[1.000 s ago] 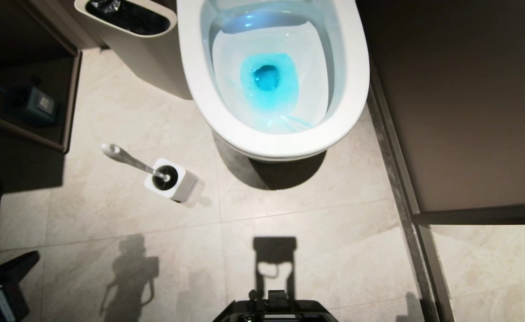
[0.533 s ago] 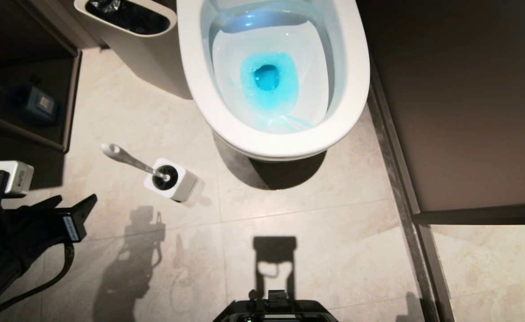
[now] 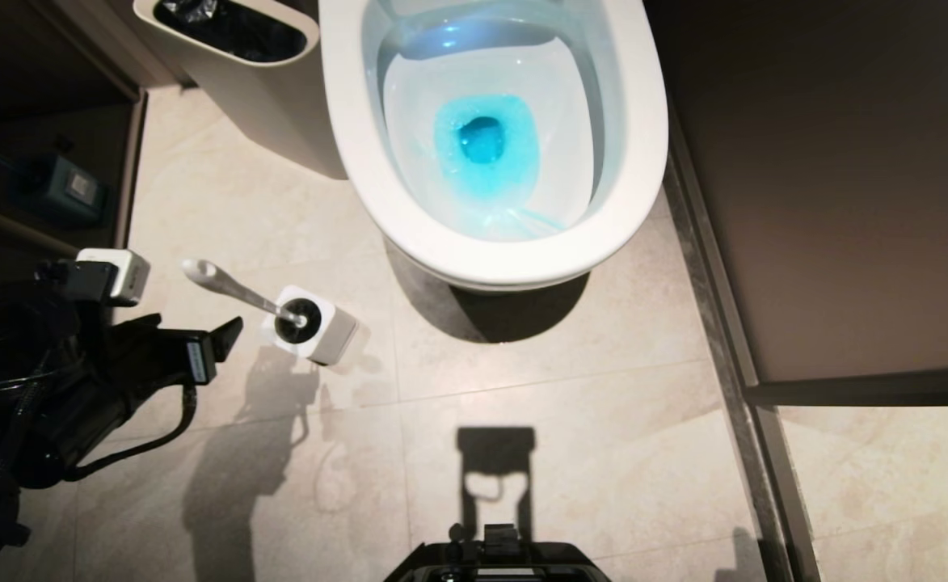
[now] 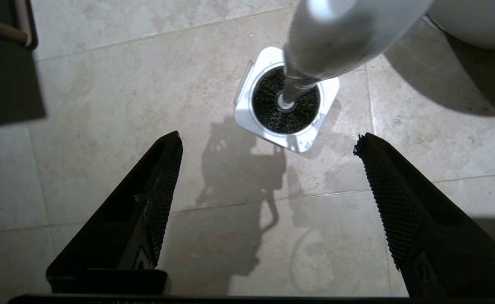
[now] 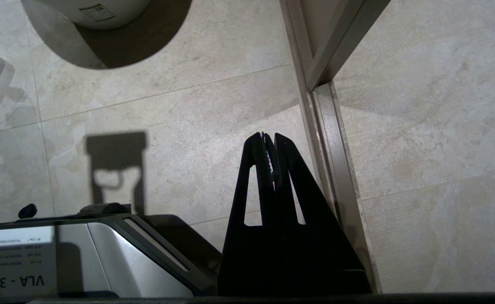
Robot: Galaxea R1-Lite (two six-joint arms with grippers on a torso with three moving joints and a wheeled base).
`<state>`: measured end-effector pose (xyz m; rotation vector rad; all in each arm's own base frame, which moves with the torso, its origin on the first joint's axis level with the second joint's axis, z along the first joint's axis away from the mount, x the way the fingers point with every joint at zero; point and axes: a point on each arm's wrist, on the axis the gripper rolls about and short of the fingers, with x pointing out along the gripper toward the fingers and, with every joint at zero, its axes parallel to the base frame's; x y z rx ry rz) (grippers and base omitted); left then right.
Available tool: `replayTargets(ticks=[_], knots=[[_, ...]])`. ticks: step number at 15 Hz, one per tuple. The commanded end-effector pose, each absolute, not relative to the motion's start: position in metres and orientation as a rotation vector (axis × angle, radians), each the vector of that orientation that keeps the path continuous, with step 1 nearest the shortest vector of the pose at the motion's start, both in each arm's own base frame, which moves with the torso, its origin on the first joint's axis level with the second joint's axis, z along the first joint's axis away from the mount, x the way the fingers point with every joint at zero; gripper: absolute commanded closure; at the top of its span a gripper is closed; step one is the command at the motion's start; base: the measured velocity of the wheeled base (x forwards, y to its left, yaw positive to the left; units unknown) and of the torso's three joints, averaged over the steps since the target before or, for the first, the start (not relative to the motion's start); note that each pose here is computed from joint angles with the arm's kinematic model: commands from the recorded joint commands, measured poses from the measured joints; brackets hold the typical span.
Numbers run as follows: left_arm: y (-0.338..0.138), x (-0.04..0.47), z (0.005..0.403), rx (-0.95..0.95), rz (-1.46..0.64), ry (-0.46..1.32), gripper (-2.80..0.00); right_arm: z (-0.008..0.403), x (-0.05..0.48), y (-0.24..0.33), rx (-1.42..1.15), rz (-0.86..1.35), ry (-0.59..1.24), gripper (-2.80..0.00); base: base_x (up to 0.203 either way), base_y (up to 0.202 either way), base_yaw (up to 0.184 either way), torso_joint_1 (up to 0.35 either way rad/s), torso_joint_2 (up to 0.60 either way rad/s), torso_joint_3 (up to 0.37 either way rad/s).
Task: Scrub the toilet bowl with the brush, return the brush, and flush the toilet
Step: Pick up the toilet brush
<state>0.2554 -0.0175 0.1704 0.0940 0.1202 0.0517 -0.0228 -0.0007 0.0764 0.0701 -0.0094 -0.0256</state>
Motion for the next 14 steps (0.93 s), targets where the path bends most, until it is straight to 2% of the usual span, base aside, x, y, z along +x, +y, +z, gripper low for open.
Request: replayTargets(ticks=[1,14], knots=[[-0.028,0.271,0.166,0.098,0.030,0.128,-2.80,0.077,-0.023,-0.001,0.071,-0.026,-0.012,0.00,0.000,0.000,0.000,0.000,0.00,0.000],[-0.059,0.303,0.181,0.093,0.001,0.057,-2.80,0.076,-0.023,-0.001,0.071,-0.026,-0.010,0.00,0.000,0.000,0.000,0.000,0.00,0.000]])
